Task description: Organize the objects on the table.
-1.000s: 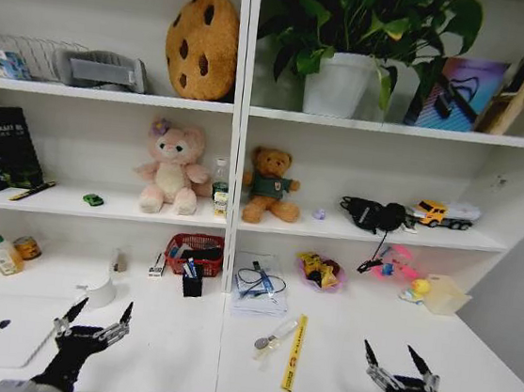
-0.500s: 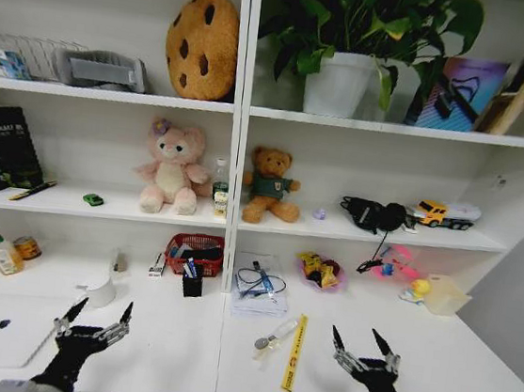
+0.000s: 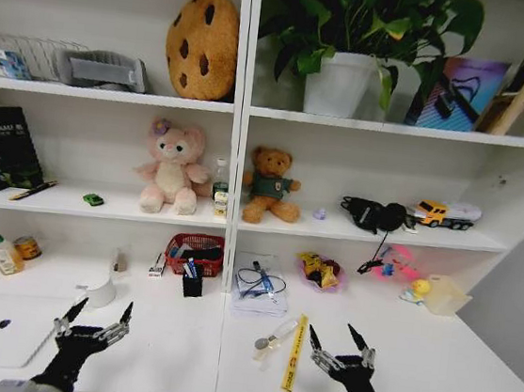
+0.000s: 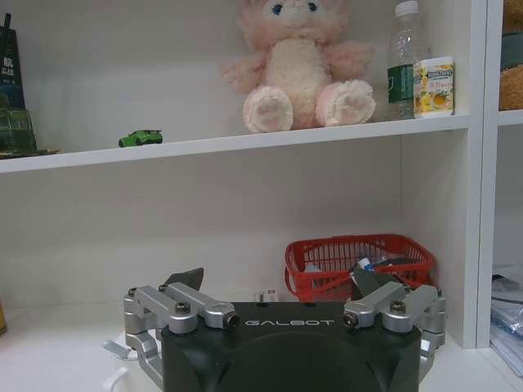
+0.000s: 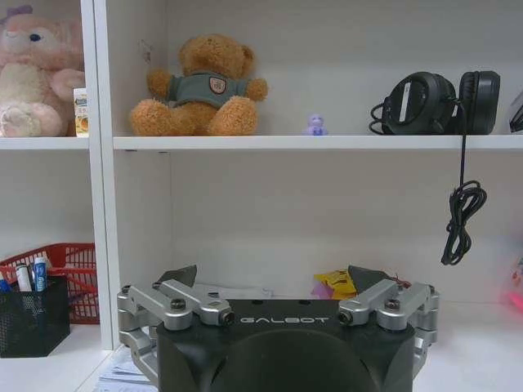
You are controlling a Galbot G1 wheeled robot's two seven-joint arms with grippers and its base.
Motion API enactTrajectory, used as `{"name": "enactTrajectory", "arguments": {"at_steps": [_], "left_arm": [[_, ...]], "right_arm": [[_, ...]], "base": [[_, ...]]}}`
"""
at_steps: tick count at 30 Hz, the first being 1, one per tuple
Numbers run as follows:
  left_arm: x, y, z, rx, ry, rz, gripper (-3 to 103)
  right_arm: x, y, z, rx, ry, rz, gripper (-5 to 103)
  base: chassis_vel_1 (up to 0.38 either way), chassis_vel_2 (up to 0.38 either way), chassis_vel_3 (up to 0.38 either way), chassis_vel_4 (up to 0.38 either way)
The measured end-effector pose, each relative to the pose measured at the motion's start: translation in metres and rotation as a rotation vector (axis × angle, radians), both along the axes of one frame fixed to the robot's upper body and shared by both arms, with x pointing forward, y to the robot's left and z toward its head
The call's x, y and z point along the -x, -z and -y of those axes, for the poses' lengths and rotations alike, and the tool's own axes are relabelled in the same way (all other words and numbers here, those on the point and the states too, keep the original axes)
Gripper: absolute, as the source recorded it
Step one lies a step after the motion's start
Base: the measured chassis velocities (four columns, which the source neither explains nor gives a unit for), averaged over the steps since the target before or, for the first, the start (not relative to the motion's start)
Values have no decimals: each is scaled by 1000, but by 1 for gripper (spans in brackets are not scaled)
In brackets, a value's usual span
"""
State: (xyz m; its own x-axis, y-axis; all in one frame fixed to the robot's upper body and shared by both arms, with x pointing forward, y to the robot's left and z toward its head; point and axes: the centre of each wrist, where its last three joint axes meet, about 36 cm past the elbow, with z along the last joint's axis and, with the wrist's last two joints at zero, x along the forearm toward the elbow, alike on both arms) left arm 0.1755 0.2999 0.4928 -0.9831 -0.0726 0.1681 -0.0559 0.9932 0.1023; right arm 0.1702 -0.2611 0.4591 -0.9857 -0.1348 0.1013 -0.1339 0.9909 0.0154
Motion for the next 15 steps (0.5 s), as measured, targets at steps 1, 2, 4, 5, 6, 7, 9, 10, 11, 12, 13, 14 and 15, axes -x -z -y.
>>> {"name": "enactTrajectory", "arguments": {"at_steps": [1,2,4,5,6,7,9,10,11,12,13,14,15], "left_arm": [[0,0,0,0,0,0,100],[0,0,0,0,0,0,100],[0,0,0,0,0,0,100],[0,0,0,0,0,0,100],[0,0,0,0,0,0,100],[0,0,0,0,0,0,100],[0,0,0,0,0,0,100],[0,0,0,0,0,0,100],[0,0,0,0,0,0,100],[0,0,0,0,0,0,100],[0,0,0,0,0,0,100],[0,0,0,0,0,0,100],[0,0,0,0,0,0,100]], "right_arm": [[1,0,2,3,-4,3,100],[2,0,4,4,-7,3,100],[3,0,5,-3,-6,1,100],[3,-1,4,-7,0,-1,100],[3,-1,4,-7,0,-1,100],[3,-2,4,-7,12,-9,100],[3,-3,4,-7,14,-11,100],[3,-3,4,-7,18,-15,100],[3,-3,4,-7,19,-15,100],[3,-3,4,-7,20,-16,100],[3,-3,4,-7,20,-16,100],[3,-3,4,-7,20,-16,100],[3,-3,4,-7,20,-16,100]], "base": [[0,0,0,0],[0,0,0,0],[0,0,0,0],[0,0,0,0],[0,0,0,0],[0,0,0,0],[0,0,0,0],[0,0,0,0],[0,0,0,0],[0,0,0,0],[0,0,0,0],[0,0,0,0],[0,0,0,0]]}}
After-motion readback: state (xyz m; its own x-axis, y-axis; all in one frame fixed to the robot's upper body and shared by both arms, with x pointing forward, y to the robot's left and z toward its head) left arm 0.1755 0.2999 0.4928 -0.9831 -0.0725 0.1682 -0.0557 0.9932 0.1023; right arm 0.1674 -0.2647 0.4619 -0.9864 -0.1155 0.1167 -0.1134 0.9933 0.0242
